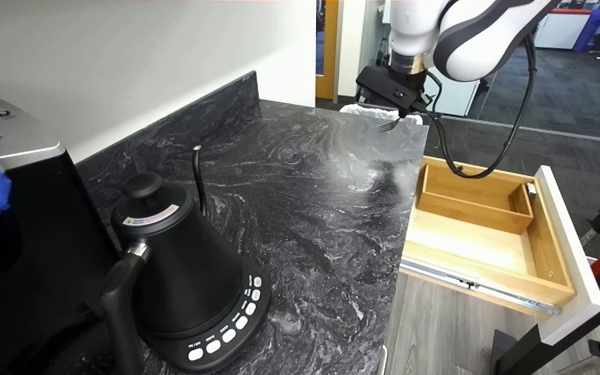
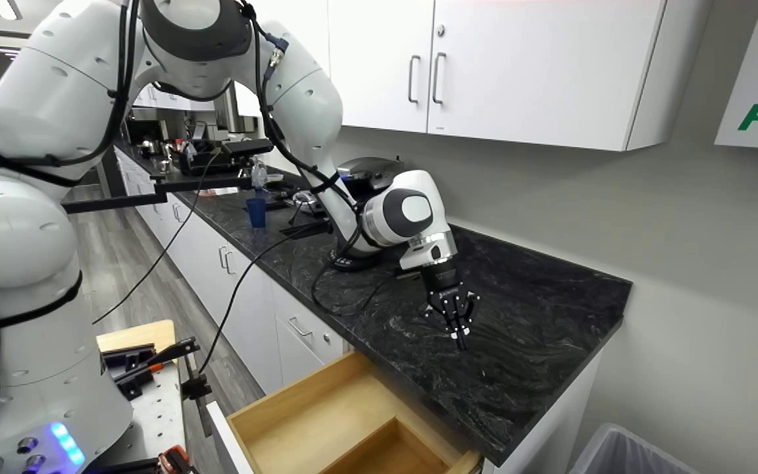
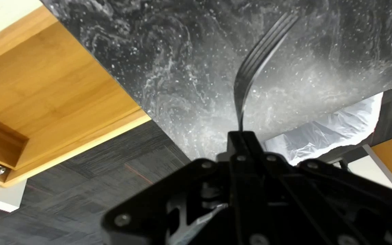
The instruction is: Put the fork in the right segment of the drawer
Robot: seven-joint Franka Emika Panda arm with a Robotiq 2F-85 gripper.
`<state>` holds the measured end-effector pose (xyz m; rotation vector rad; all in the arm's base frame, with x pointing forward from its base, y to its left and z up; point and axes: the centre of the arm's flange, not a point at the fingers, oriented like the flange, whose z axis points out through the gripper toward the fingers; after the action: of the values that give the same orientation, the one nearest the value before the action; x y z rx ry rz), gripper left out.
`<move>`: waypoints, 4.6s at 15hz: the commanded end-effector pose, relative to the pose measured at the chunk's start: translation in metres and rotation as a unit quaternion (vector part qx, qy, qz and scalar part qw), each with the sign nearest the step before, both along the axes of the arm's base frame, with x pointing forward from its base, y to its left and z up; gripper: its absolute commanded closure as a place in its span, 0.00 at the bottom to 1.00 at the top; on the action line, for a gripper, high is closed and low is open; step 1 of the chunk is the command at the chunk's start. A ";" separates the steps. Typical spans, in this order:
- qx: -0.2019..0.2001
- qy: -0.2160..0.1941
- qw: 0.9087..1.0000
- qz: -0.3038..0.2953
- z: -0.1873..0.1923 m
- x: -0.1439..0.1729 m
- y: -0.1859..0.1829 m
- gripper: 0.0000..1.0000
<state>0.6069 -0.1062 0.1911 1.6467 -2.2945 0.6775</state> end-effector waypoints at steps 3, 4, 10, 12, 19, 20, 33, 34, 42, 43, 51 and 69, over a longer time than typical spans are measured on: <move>-0.004 0.001 1.000 0.018 0.025 -0.021 -0.014 0.99; -0.010 0.001 1.000 0.017 0.030 -0.023 -0.020 0.99; -0.051 0.002 0.999 0.004 0.057 -0.041 -0.052 0.99; -0.063 0.006 0.998 -0.001 0.061 -0.048 -0.060 0.99; -0.118 0.030 0.991 -0.049 0.078 -0.077 -0.082 0.99; -0.124 0.037 0.990 -0.059 0.079 -0.082 -0.085 0.99; -0.053 0.116 0.987 -0.095 0.030 -0.114 -0.047 0.97; -0.049 0.115 0.988 -0.091 0.030 -0.111 -0.039 0.98; -0.013 0.098 0.990 -0.097 0.019 -0.108 -0.009 0.98; -0.010 0.095 0.990 -0.106 0.020 -0.110 -0.012 0.98; 0.019 0.060 0.977 -0.206 0.008 -0.143 -0.056 0.98; 0.060 -0.072 0.957 -0.275 -0.008 -0.151 -0.080 0.98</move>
<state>0.4713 -0.1915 0.1893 1.0050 -2.7008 0.5047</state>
